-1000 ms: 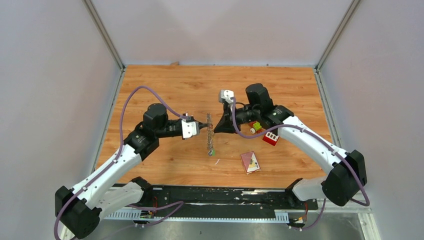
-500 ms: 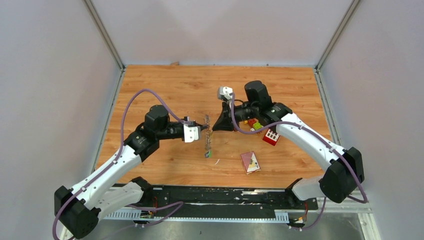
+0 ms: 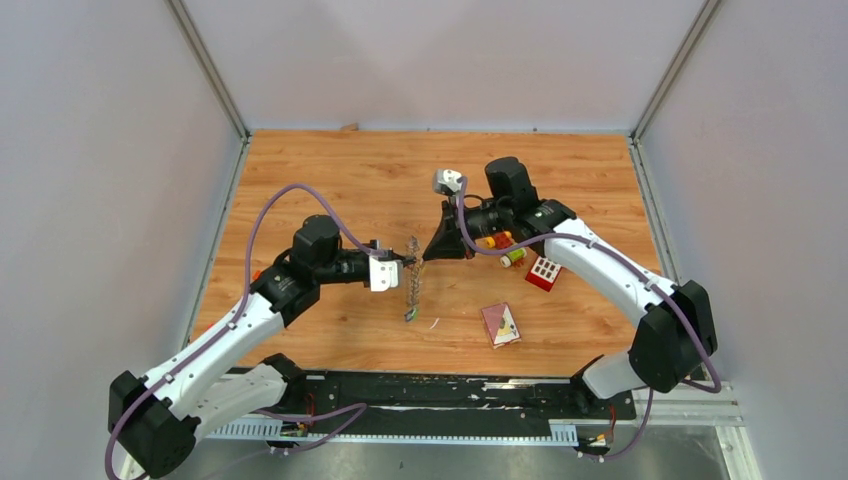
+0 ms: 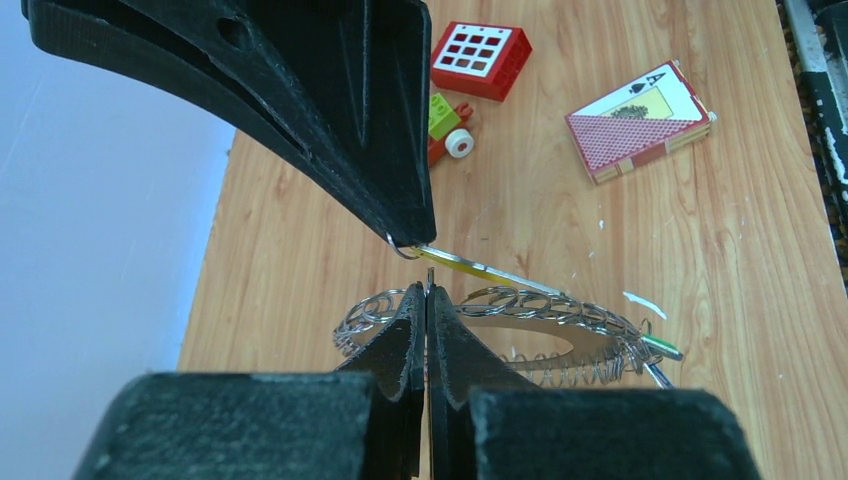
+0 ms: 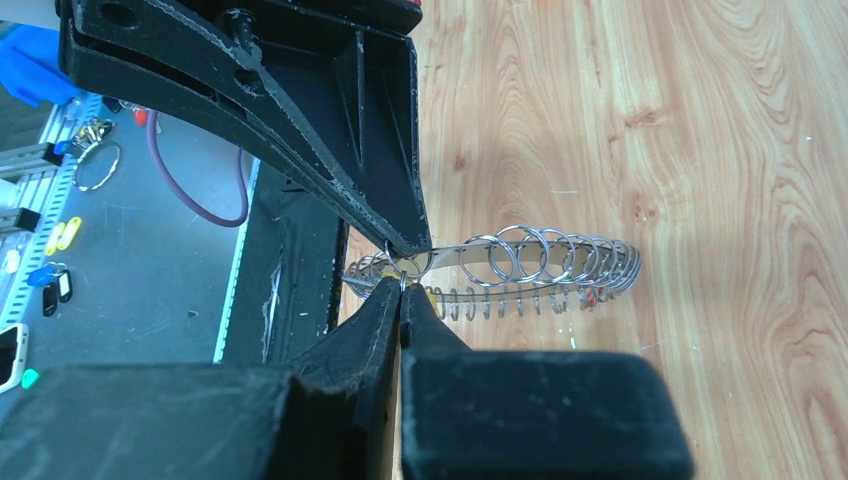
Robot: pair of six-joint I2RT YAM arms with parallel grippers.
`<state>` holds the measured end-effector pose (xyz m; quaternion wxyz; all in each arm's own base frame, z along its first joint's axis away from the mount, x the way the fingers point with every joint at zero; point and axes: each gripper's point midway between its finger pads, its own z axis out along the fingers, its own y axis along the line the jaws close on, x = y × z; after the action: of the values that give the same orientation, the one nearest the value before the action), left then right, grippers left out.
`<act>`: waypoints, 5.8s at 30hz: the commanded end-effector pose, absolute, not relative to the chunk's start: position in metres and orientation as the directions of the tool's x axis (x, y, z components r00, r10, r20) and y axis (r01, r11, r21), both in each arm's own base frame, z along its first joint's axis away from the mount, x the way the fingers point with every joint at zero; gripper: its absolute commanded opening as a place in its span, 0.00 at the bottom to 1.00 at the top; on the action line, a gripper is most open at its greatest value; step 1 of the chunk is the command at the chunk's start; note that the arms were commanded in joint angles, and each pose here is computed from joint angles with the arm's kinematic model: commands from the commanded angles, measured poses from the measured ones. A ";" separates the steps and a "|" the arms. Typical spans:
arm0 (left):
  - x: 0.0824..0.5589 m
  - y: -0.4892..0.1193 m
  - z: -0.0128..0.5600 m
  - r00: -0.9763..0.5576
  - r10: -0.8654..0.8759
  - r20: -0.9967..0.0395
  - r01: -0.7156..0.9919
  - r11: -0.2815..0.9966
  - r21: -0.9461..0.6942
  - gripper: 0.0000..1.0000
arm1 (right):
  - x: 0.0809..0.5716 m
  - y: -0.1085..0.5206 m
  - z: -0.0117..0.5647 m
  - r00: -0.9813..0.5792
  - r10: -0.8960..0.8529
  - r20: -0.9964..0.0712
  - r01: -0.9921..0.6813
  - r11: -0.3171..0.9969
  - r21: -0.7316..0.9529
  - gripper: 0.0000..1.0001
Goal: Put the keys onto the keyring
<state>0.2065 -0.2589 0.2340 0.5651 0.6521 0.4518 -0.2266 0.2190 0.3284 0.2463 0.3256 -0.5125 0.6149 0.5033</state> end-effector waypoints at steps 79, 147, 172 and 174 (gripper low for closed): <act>0.210 -0.257 0.259 0.537 0.280 -0.795 0.799 0.133 0.587 0.00 | 0.222 0.318 0.259 -0.234 -0.261 -0.937 -0.959 -0.096 0.266 0.00; 0.205 -0.263 0.248 0.541 0.268 -0.797 0.813 0.073 0.577 0.00 | 0.210 0.337 0.249 -0.294 -0.275 -0.916 -0.917 -0.190 0.351 0.00; 0.193 -0.265 0.245 0.554 0.242 -0.797 0.819 0.016 0.574 0.00 | 0.219 0.338 0.241 -0.318 -0.286 -0.904 -0.915 -0.157 0.371 0.00; 0.192 -0.265 0.246 0.561 0.239 -0.793 0.815 0.009 0.579 0.00 | 0.220 0.338 0.240 -0.320 -0.287 -0.903 -0.915 -0.155 0.374 0.00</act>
<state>0.2019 -0.2595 0.2261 0.5701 0.6501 0.4443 -0.2346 0.2116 0.3335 0.2228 0.2524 -0.4986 0.6104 0.5613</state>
